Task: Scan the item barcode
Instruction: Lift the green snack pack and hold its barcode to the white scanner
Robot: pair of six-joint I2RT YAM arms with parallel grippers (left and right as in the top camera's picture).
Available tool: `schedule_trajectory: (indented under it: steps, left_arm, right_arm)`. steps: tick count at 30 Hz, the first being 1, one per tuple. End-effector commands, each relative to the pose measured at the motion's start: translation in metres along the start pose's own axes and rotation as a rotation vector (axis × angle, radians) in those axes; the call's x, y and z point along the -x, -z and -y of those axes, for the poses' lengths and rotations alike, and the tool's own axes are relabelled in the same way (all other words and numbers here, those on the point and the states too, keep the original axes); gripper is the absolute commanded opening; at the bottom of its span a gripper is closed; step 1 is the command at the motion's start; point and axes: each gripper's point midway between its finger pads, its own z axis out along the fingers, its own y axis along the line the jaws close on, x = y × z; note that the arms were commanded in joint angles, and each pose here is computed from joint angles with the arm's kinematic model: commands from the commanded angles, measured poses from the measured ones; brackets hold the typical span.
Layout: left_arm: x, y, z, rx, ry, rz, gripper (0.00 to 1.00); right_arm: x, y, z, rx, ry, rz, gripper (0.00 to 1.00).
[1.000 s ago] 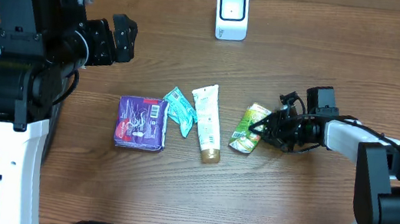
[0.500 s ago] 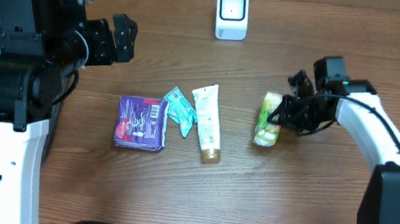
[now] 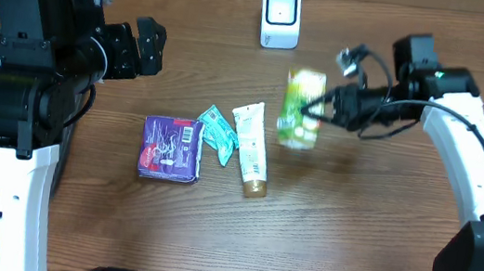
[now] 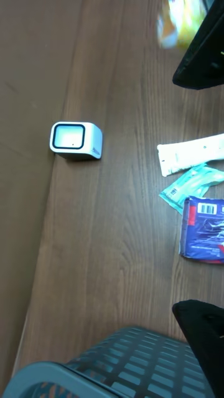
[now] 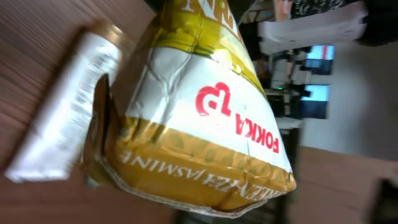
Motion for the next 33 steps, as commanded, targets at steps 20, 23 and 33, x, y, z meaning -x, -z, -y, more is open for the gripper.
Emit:
schedule_trajectory:
  steps: [20, 23, 33]
  left_arm:
    - [0.002, 0.000, 0.001, -0.006, -0.020, 0.004, 1.00]
    - [0.002, 0.000, 0.001, -0.006, -0.020, 0.005, 1.00]
    - [0.002, 0.000, 0.001, -0.006, -0.020, 0.005, 1.00]
  right_arm:
    - [0.130, 0.106, -0.027, -1.252, 0.280, 0.540, 0.04]
    - [0.160, 0.101, -0.026, -1.577, 0.493, 0.556, 0.04]
    - [0.239, 0.014, 0.066, -1.790, 1.100, 0.142, 0.04]
